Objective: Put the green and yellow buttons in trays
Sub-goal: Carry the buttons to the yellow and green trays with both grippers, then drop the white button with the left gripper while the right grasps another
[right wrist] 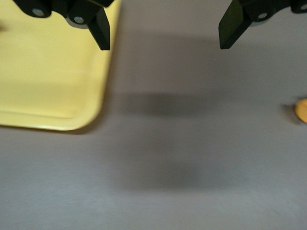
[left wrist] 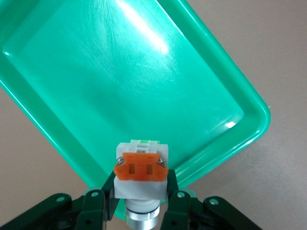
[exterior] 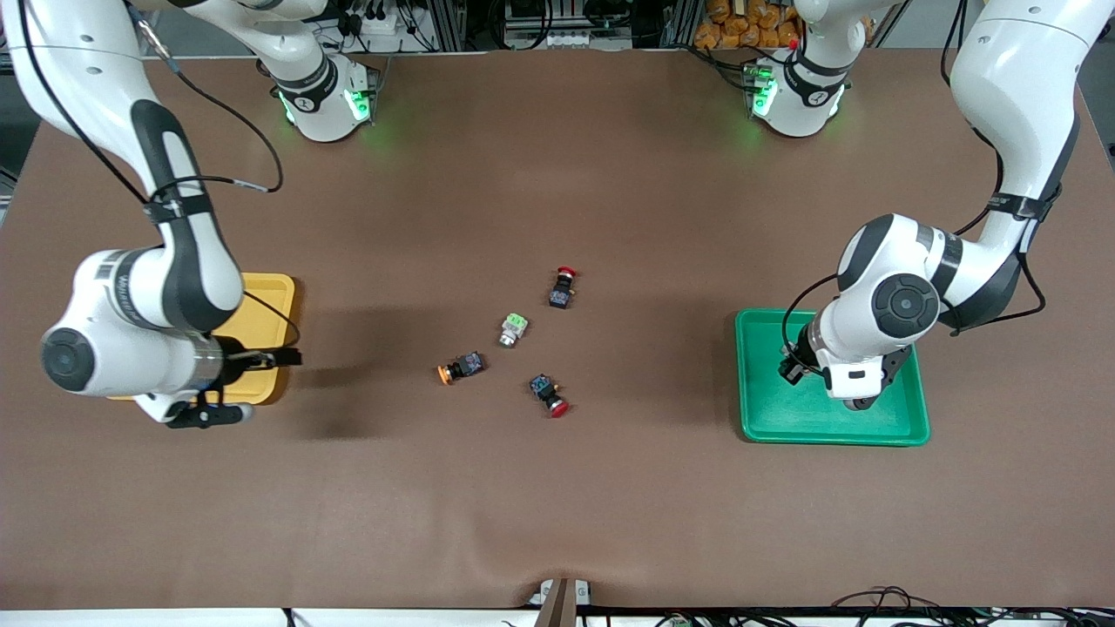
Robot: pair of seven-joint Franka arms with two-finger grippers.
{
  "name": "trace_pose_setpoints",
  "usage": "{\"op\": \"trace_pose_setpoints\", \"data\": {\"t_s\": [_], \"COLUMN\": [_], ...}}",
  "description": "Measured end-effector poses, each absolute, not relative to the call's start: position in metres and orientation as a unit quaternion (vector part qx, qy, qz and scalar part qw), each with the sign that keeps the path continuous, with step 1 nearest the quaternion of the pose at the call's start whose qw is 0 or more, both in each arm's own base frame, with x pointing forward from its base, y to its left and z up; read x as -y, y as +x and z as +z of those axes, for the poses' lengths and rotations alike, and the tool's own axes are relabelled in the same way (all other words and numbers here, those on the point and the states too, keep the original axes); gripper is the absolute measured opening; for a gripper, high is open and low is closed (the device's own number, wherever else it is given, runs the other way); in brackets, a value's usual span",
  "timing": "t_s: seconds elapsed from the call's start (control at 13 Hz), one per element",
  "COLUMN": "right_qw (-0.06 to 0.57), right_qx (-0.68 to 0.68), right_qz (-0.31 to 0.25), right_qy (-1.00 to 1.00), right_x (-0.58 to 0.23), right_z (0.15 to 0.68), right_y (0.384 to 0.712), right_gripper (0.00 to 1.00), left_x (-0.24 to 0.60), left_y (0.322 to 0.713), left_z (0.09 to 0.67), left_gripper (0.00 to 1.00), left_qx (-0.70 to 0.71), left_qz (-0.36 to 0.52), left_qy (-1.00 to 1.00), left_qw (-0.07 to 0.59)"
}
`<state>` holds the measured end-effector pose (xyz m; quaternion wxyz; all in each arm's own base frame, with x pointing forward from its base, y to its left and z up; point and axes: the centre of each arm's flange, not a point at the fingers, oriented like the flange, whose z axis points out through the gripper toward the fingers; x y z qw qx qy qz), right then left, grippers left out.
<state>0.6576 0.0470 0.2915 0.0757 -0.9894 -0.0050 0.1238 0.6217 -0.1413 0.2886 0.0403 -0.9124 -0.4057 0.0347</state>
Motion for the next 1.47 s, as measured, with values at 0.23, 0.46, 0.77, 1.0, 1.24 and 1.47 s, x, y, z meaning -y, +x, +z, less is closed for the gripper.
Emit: {"op": "trace_pose_setpoints", "data": {"t_s": [0.23,0.46,0.77,1.0,1.24,1.47], "right_qw": [0.069,0.057,0.050,0.051,0.055,0.056], "right_qx": [-0.068,-0.142,-0.244,-0.333,-0.382,-0.405], "right_qz": [0.108,0.105,0.098,0.078,0.062,0.050], "right_qy": [-0.989,-0.983,-0.964,-0.938,-0.920,-0.911], "right_x": [-0.119,-0.161,-0.186,-0.239,-0.293,-0.318], "right_z": [0.291,0.283,0.272,0.258,0.240,0.221], "right_y": [0.660,0.656,0.655,0.648,0.632,0.623], "right_gripper": [1.00,1.00,1.00,1.00,1.00,1.00], "left_x": [0.120,0.082,0.060,0.028,0.004,-0.013], "left_y": [0.623,0.628,0.631,0.634,0.633,0.633], "left_z": [0.284,0.274,0.258,0.240,0.228,0.222], "left_gripper": [0.41,0.41,0.41,0.41,0.41,0.41], "left_qx": [0.387,0.367,0.334,0.298,0.260,0.226], "left_qz": [0.041,0.048,0.047,0.046,0.047,0.044], "left_qy": [-0.920,-0.928,-0.941,-0.953,-0.965,-0.973], "left_qw": [0.042,0.035,0.025,0.011,-0.001,-0.010]}}
